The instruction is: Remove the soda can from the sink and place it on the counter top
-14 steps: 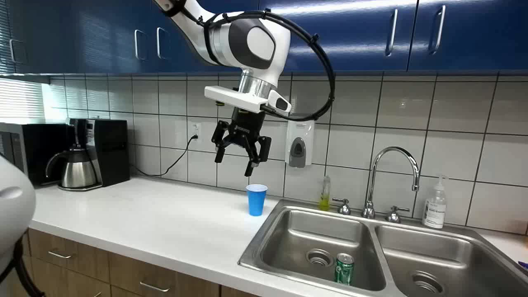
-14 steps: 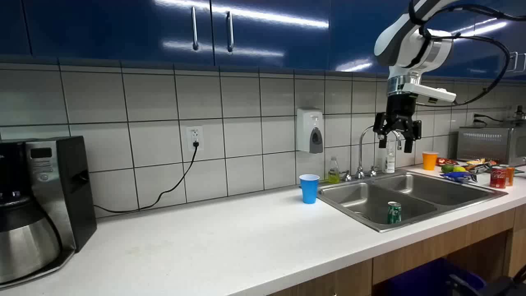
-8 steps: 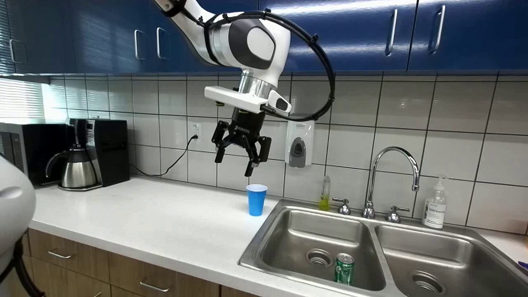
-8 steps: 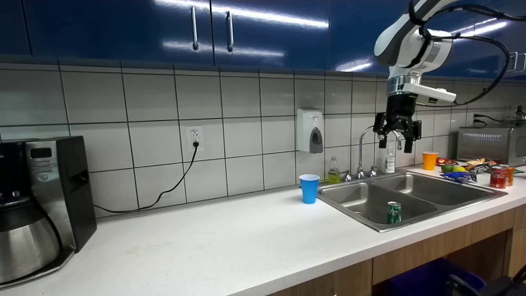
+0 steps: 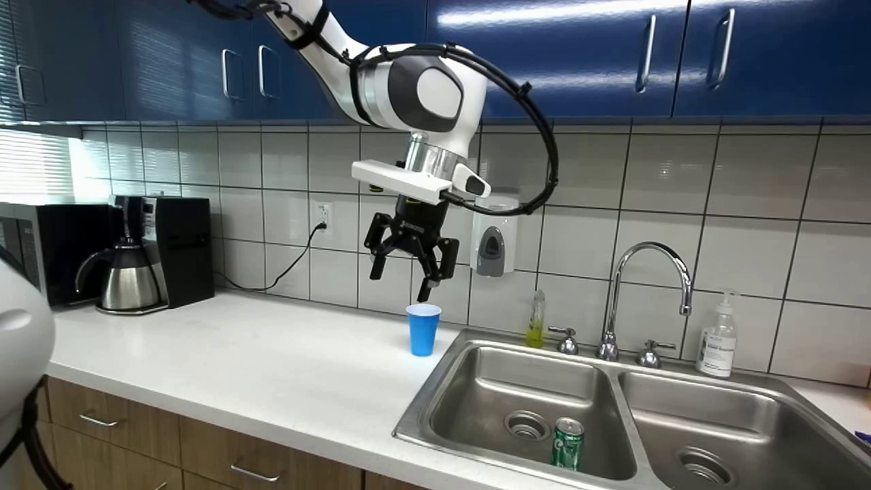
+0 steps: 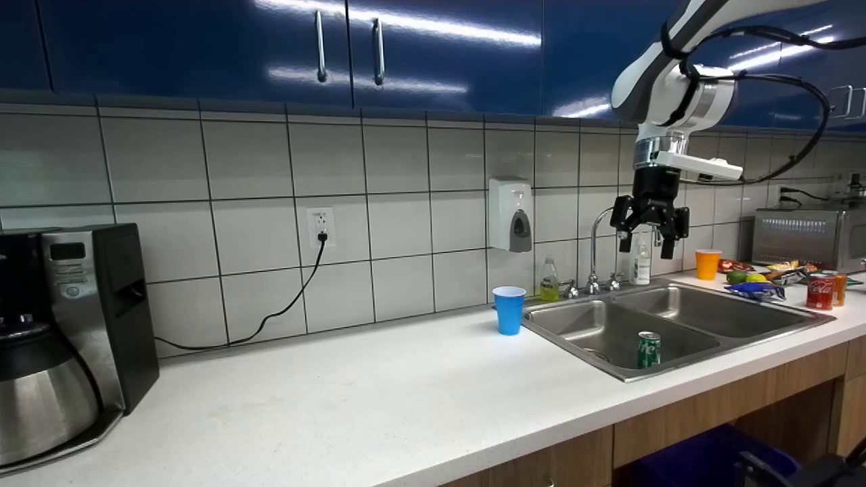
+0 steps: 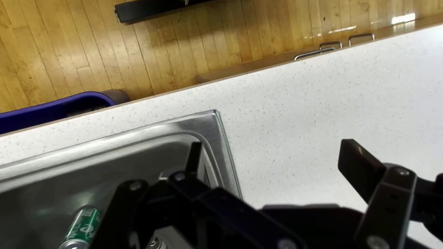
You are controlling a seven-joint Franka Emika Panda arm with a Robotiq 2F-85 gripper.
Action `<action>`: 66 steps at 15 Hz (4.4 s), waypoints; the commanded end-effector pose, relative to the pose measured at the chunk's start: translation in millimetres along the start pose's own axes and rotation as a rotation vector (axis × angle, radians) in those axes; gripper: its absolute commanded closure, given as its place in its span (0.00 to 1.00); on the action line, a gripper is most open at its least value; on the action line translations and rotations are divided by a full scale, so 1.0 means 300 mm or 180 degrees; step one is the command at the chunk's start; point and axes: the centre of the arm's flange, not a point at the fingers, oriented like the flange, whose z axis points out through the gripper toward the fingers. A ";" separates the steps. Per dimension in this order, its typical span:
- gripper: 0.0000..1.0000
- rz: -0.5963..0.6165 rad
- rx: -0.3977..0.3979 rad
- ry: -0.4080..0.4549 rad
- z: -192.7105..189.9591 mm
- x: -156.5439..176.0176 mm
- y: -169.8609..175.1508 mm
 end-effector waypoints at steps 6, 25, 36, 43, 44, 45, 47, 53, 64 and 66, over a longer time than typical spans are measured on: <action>0.00 0.0382 -0.0088 0.0291 0.036 0.252 0.229; 0.00 0.0914 -0.0240 0.0422 0.287 0.619 0.661; 0.00 0.0985 -0.0340 0.0453 0.393 0.706 0.807; 0.00 0.0954 -0.0447 0.0455 0.505 0.752 0.839; 0.00 0.0949 -0.0452 0.0455 0.526 0.759 0.842; 0.00 0.0944 -0.0467 0.0454 0.543 0.764 0.843; 0.00 0.0939 -0.0485 0.0465 0.577 0.776 0.850; 0.00 0.0939 -0.0544 0.0492 0.638 0.802 0.887; 0.00 0.0947 -0.0617 0.0427 0.726 0.809 0.939; 0.00 0.0953 -0.0623 0.0438 0.731 0.816 0.945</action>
